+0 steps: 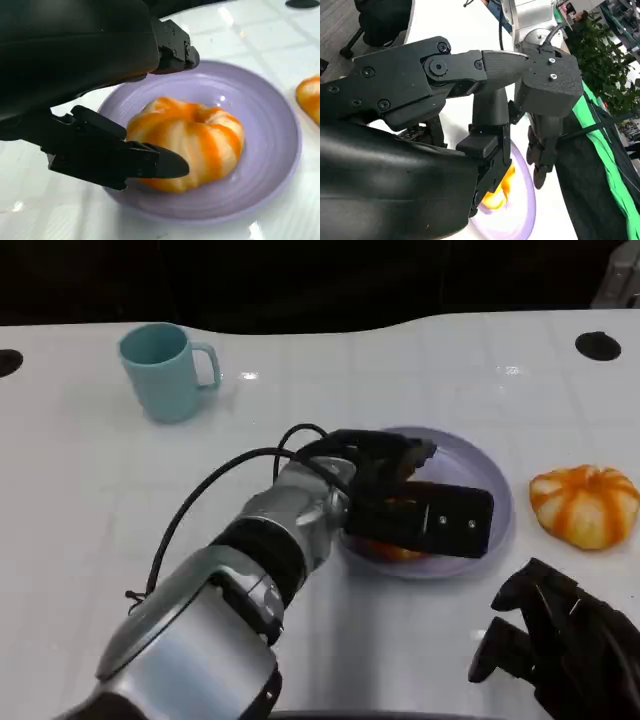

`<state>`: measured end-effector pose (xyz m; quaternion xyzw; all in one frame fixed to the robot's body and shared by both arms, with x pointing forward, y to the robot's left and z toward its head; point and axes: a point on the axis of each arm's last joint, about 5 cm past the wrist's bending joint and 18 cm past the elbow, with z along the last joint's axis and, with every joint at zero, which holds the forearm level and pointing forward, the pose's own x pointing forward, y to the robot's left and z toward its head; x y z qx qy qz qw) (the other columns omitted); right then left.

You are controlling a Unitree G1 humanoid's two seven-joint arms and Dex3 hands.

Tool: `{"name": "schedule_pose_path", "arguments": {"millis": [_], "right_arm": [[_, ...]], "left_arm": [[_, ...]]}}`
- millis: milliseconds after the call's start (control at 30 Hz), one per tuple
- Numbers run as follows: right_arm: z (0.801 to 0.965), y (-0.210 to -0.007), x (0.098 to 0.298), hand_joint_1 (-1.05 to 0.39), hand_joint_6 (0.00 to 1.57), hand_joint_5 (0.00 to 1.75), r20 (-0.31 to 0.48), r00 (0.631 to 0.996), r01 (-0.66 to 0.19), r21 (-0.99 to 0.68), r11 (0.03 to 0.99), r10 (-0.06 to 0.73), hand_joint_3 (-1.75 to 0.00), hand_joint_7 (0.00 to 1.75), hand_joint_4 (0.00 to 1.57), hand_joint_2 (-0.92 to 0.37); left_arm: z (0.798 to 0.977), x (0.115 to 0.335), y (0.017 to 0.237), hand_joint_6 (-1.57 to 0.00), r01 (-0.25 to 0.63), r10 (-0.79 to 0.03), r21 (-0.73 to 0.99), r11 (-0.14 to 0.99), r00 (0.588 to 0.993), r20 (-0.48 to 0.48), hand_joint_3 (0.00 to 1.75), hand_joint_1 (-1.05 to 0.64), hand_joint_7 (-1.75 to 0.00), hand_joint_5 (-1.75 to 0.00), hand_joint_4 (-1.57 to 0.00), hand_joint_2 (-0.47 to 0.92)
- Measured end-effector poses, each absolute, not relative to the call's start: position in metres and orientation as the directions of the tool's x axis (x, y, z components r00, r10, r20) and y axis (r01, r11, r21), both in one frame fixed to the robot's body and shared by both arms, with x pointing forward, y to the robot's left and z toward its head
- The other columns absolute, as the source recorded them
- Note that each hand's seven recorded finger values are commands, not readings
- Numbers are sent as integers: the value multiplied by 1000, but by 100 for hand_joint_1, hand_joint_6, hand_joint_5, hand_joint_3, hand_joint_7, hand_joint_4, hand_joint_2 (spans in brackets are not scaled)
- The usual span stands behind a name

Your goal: Grasp the bread from the table and place it into the plate.

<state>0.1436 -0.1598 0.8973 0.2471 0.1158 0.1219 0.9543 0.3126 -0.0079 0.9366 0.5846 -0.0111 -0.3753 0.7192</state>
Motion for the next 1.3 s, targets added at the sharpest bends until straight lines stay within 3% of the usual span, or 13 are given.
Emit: {"name": "schedule_pose_path", "arguments": {"millis": [133,267,433,667,700,767,833,867,933,1033,1100,1167,1300], "right_arm": [[897,-161,144,-47,54,175,-161,944,-173,499,849,287,-31,158,67,-92],[897,-162,145,-47,54,175,-163,946,-166,497,852,279,-32,158,67,-92],[897,-163,146,-47,55,175,-159,946,-169,499,850,282,-32,158,67,-92],[896,-163,147,-47,55,175,-163,948,-161,499,852,275,-30,159,67,-92],[896,-163,147,-47,55,175,-163,948,-160,499,852,274,-30,159,67,-92],[897,-163,147,-47,55,175,-164,948,-160,499,852,274,-30,160,67,-92],[897,-163,147,-47,55,175,-165,948,-159,498,852,273,-31,160,67,-92],[897,-163,147,-46,55,175,-165,948,-159,498,852,273,-31,160,67,-92],[897,-163,148,-46,55,175,-163,948,-160,498,853,273,-32,160,67,-92],[897,-163,148,-46,55,175,-161,948,-162,497,852,274,-33,159,68,-92],[897,-163,149,-47,55,175,-161,948,-164,497,852,276,-32,159,68,-92],[897,-163,149,-47,56,175,-161,947,-165,497,852,277,-32,159,68,-92],[897,-164,149,-46,56,175,-161,948,-164,496,852,276,-32,159,68,-92]], "left_arm": [[945,318,-4,-5,562,-556,826,52,703,-443,38,-81,-2,0,0,92],[950,324,3,-11,594,-587,793,137,694,-418,37,-77,-4,-3,-6,92],[957,329,13,-20,617,-641,723,310,697,-320,36,-72,-7,-9,-17,92],[941,326,34,-41,685,-688,395,612,708,-160,35,-64,-15,-27,-43,92],[939,326,37,-56,684,-686,357,636,713,-144,37,-60,-18,-50,-53,92],[934,324,44,-69,671,-671,236,703,736,-93,37,-58,-19,-74,-58,92],[930,322,51,-82,642,-642,90,761,766,-39,40,-56,-29,-99,-67,92],[927,321,54,-79,625,-625,21,780,781,-22,42,-56,-58,-118,-67,92],[923,318,61,-71,605,-608,-100,790,794,0,44,-57,-94,-132,-70,92],[917,309,74,-71,582,-594,-242,777,804,26,42,-59,-126,-152,-75,92],[912,302,81,-60,555,-580,-319,769,815,20,47,-59,-147,-167,-71,92],[909,293,89,-48,526,-570,-399,751,821,10,50,-59,-161,-173,-68,92],[903,276,102,-46,479,-564,-524,705,826,-4,53,-59,-165,-175,-67,92]]}}
